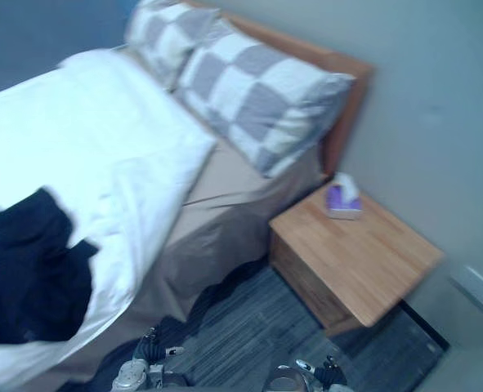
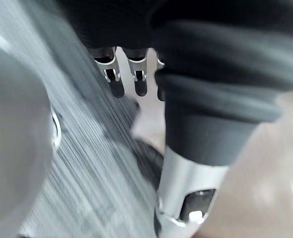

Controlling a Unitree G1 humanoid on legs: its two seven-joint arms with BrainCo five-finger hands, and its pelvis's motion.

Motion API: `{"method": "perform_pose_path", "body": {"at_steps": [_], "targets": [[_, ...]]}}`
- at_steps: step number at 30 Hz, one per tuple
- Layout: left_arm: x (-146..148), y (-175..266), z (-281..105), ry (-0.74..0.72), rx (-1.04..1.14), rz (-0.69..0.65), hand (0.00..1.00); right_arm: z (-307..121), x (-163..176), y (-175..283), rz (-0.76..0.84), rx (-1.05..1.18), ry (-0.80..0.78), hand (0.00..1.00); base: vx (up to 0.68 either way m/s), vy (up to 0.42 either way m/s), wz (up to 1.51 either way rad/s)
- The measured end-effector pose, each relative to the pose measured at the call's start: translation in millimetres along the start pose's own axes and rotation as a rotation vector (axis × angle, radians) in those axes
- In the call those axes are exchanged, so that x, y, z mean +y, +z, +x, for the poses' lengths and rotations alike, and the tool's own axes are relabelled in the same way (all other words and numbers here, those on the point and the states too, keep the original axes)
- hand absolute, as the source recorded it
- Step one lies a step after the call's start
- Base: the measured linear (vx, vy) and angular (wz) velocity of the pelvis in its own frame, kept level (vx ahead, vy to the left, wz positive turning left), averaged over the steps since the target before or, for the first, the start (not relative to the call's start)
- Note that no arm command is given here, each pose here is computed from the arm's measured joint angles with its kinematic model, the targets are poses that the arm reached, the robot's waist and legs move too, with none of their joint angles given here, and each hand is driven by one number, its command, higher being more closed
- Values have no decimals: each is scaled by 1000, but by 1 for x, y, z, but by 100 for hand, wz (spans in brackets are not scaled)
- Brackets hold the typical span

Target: Tidy the bed and pick cloth on bed and put in laundry

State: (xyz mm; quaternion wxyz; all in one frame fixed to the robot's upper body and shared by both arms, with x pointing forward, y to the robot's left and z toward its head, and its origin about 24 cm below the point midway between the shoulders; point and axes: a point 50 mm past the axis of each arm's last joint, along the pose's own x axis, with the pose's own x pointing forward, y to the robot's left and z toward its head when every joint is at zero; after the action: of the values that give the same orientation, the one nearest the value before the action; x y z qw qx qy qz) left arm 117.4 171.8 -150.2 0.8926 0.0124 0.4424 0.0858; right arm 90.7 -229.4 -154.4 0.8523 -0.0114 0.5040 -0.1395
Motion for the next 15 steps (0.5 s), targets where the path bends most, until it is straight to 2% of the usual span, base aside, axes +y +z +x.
{"method": "perform_pose_path", "body": {"at_steps": [6,12,15], "targets": [[12,-3,-1,25,7,-7,0,-1,12,-5,19,14,24,0,88,234,107],[30,-1,1,52,6,48,0,-1,25,2,23,-12,64,0,35,116,66],[37,0,2,64,14,76,0,-1,27,2,-3,-17,80,0,-192,37,96]]}}
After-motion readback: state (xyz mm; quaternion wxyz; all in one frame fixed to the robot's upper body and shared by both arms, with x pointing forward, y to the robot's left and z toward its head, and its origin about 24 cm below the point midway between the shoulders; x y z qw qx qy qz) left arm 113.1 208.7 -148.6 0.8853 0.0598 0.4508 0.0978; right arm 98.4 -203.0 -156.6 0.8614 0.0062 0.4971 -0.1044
